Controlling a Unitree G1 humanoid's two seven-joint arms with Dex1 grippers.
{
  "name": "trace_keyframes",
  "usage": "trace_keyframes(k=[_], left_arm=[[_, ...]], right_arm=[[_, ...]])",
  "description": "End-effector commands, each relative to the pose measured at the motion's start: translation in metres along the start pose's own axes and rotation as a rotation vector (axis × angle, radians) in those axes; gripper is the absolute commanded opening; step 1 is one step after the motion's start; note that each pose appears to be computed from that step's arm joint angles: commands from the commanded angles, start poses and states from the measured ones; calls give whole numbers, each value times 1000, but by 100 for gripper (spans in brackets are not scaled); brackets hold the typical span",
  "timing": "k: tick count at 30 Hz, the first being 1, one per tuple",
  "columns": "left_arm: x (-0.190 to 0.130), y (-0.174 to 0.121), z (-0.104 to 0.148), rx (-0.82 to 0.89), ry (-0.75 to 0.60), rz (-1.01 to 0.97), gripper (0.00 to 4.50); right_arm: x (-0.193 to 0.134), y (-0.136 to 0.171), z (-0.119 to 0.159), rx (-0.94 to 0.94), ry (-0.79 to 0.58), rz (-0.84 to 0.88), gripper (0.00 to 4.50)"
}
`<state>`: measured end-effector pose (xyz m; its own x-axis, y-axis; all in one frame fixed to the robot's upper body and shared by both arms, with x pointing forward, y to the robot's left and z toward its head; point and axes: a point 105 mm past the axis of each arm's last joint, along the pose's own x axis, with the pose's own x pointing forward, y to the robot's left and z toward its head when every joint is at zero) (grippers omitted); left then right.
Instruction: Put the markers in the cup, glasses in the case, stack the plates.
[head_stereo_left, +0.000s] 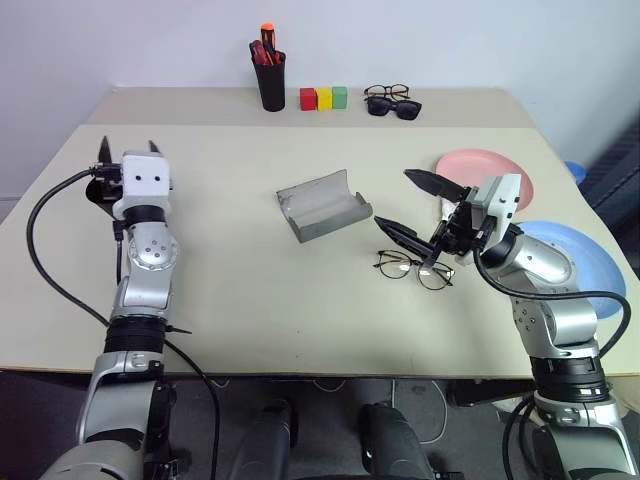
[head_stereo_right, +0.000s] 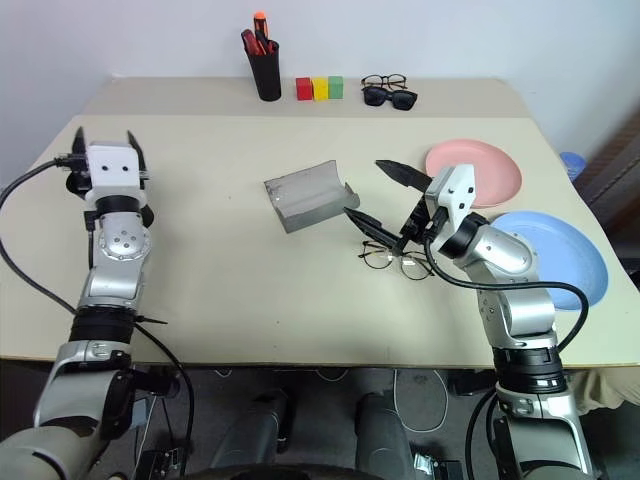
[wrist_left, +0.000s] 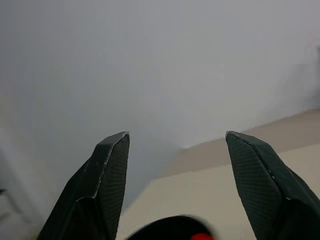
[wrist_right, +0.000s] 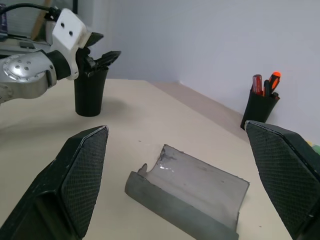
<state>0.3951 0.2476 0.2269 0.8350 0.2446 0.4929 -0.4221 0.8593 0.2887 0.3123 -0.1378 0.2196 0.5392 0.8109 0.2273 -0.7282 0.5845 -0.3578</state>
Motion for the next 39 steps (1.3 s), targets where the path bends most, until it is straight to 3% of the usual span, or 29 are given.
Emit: trace_keyframes(k=[1, 5, 11, 22, 30, 33, 37, 39], left_arm=[[4, -47, 51, -142, -38, -298, 315], [-21, -131, 56, -242, 239, -838, 315], [-39, -193, 60, -238, 470, -1168, 315], [-56, -208, 48, -81, 569, -1419, 315], [-74, -214, 37, -19, 606, -1518, 315], [-77, -213, 28, 20, 632, -1523, 228], [-78, -212, 21, 42, 644, -1527, 20], [-79, -211, 21, 46, 640, -1534, 9]], right_arm=[[-9, -5, 16, -52, -27, -47, 450], [-20, -8, 15, -69, 1, -101, 450], [-35, -8, 18, -88, 37, -154, 450], [-111, 38, 28, 32, 290, -39, 450], [-145, 52, 33, 70, 388, -93, 450], [-146, 54, 33, 66, 389, -107, 450], [-141, 55, 32, 62, 379, -111, 450], [-139, 54, 30, 61, 374, -110, 450]])
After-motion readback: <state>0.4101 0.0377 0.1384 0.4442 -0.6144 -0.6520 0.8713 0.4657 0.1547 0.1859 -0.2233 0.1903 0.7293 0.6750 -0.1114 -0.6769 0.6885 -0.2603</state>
